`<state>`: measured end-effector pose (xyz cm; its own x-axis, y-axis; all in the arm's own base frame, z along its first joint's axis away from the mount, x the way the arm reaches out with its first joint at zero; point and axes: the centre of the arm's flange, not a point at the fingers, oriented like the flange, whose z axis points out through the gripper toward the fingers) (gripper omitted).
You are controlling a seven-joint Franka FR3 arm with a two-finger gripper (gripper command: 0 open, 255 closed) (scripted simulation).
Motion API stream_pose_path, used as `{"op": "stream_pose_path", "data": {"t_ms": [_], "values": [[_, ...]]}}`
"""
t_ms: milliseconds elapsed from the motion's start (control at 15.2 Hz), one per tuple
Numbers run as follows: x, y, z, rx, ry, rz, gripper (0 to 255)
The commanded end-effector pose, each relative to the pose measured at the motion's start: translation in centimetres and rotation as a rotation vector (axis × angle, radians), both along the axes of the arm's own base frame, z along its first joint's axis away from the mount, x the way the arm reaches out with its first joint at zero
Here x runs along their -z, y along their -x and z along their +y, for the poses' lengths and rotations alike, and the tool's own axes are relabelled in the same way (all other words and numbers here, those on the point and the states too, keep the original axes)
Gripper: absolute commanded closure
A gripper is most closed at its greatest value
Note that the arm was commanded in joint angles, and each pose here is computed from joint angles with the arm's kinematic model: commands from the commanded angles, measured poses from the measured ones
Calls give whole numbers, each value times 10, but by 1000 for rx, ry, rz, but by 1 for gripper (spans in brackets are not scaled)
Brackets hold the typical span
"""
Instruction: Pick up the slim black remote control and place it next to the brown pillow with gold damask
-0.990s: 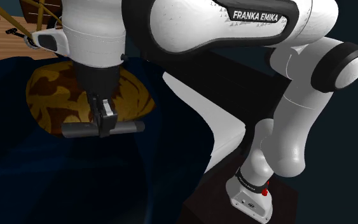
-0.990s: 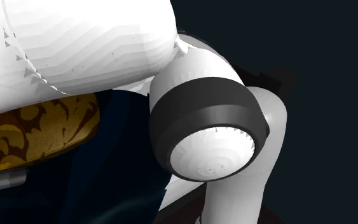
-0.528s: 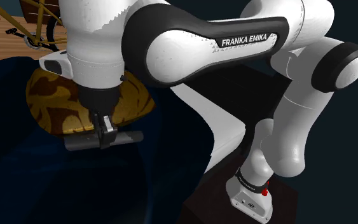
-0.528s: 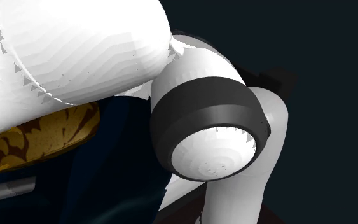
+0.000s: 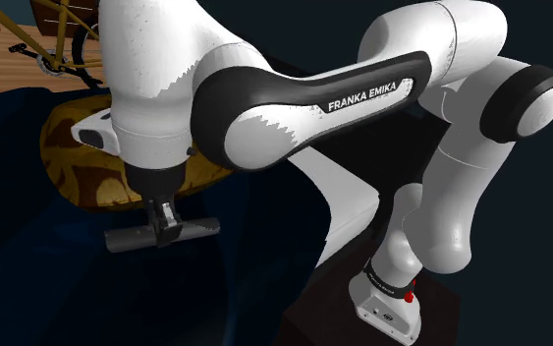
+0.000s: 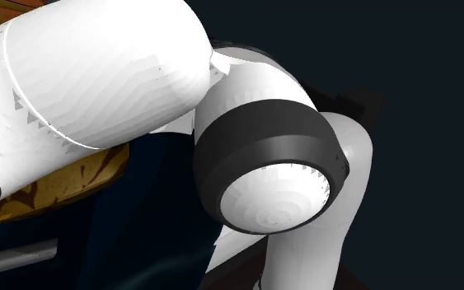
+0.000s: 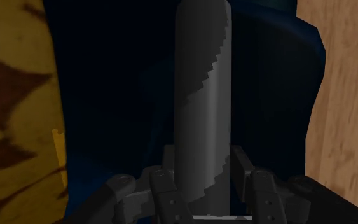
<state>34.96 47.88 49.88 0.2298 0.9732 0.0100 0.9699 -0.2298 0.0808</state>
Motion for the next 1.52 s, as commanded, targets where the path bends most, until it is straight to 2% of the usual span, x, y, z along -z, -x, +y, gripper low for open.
{"op": "stream_pose_path", "data": {"t_ms": [0, 1056, 1452], "values": [[10, 0, -1, 0, -1, 0, 255], [96, 0, -1, 0, -1, 0, 255], [96, 0, -1, 0, -1, 0, 255]]}}
